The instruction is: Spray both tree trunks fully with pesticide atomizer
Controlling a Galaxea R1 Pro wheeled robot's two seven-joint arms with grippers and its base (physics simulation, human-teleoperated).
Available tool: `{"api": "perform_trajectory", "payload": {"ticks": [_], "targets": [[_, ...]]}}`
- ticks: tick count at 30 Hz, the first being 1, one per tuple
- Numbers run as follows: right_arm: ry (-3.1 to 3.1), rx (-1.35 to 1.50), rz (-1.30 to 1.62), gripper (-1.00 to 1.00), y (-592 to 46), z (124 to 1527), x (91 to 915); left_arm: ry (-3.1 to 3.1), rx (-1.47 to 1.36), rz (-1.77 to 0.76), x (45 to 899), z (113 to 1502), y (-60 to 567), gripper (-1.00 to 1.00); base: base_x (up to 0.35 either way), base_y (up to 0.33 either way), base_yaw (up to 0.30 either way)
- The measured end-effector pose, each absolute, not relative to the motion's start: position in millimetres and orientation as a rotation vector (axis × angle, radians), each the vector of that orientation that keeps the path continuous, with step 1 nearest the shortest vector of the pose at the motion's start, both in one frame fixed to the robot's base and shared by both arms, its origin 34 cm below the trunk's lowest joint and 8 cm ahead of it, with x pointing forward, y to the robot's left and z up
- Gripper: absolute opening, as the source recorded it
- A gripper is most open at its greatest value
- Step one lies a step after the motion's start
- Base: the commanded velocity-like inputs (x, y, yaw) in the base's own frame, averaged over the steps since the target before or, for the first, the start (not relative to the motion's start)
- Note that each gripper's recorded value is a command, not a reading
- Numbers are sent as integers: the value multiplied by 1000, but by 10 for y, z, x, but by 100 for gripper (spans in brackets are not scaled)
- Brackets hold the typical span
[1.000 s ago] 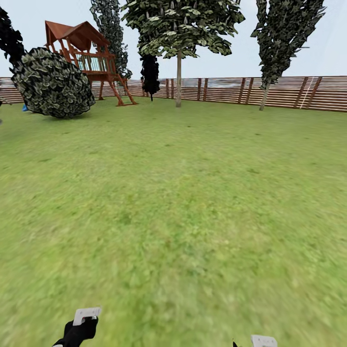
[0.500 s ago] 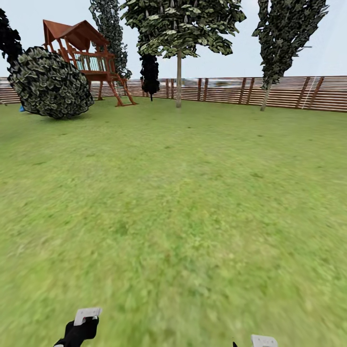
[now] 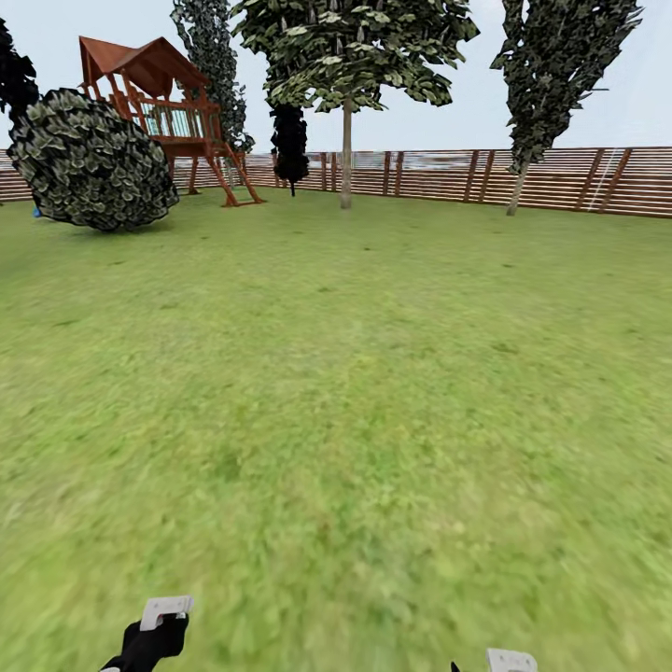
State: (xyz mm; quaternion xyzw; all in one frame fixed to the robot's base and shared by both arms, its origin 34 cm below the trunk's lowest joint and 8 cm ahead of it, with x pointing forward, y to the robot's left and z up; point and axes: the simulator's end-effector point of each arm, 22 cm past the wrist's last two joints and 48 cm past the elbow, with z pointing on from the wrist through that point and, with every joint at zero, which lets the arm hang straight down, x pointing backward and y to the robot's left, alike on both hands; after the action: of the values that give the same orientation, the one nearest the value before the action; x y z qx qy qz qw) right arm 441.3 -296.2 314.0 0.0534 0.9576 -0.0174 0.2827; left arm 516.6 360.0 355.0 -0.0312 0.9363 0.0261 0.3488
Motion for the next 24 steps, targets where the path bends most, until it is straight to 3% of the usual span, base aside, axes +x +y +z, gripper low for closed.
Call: {"api": "perform_trajectory", "payload": {"ticks": [24], "targets": [[2565,143,-46,100,-2961,3138,4410,2426,-83,61,5167,3545,3559,-100,338,0,0]]}}
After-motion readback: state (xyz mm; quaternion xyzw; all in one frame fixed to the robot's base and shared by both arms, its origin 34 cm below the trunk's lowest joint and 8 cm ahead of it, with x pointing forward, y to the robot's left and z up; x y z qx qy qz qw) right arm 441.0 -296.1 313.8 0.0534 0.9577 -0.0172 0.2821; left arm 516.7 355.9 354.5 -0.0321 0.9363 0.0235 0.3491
